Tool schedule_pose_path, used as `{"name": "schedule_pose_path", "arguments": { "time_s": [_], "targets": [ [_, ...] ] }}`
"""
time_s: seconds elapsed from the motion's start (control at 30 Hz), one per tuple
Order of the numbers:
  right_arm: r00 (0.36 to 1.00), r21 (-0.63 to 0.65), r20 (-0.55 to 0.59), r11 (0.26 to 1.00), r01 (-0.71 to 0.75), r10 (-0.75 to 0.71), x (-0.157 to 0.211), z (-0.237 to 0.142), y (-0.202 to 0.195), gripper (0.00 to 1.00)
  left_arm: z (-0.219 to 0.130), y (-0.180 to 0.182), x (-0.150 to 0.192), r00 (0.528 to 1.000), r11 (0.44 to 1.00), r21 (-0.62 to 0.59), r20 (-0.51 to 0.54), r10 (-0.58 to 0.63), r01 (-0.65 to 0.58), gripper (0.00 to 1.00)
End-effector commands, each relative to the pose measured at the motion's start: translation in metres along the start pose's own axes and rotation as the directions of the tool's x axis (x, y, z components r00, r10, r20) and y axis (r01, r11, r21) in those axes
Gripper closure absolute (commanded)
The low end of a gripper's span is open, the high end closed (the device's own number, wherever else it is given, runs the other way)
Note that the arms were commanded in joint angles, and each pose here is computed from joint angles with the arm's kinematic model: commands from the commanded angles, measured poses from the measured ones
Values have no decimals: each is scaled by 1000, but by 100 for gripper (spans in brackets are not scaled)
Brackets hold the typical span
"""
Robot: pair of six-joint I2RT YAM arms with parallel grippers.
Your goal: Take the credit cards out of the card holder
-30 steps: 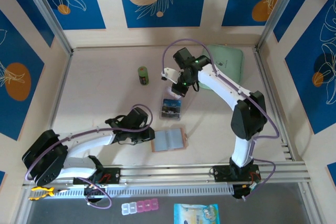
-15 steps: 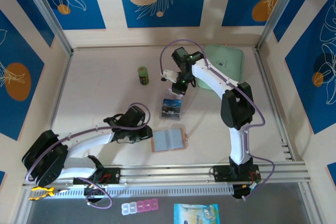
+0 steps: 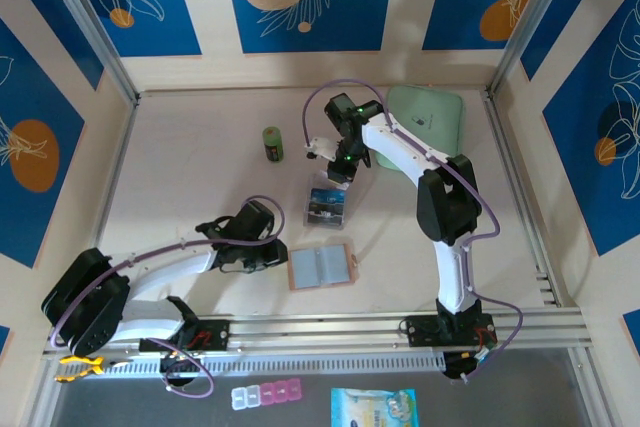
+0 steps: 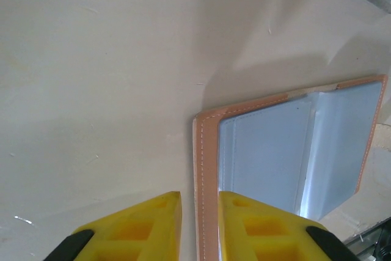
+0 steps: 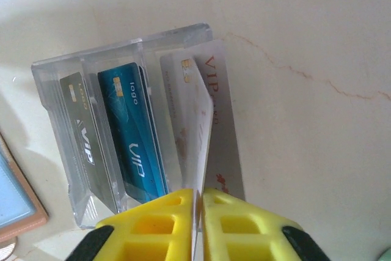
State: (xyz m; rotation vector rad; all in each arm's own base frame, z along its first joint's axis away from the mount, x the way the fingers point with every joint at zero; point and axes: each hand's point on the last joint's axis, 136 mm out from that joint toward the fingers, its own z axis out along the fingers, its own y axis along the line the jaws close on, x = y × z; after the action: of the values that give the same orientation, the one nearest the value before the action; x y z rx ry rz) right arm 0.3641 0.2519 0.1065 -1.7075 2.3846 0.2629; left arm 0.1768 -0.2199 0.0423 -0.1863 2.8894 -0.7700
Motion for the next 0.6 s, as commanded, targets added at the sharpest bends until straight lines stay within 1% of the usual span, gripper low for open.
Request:
{"name": "schedule_pose_path", "arguments": {
  "time_s": [0.0, 0.17, 0.33, 0.47, 0.57],
  "targets": [
    [999, 68, 45, 998, -13, 10, -11, -29, -3, 84, -4, -4, -1, 1000, 1000, 11, -15, 16, -16, 78],
    [997, 109, 70, 993, -50, 42, -11, -42, -1, 83, -5, -6, -1, 1000, 1000, 18, -14, 22, -22, 78],
    [981, 117, 132, 981, -157, 141, -16, -55, 6, 83, -6, -7, -2, 1000, 999, 28, -4, 30, -30, 78],
    [939, 83, 204, 951, -298, 276, -18, -62, 17, 85, -4, -9, -2, 999, 998, 46, -1, 32, -32, 79],
    [886, 40, 251, 910, -413, 391, -16, -65, 30, 85, -3, -11, -1, 1000, 998, 63, -3, 27, -27, 82]
  ]
}}
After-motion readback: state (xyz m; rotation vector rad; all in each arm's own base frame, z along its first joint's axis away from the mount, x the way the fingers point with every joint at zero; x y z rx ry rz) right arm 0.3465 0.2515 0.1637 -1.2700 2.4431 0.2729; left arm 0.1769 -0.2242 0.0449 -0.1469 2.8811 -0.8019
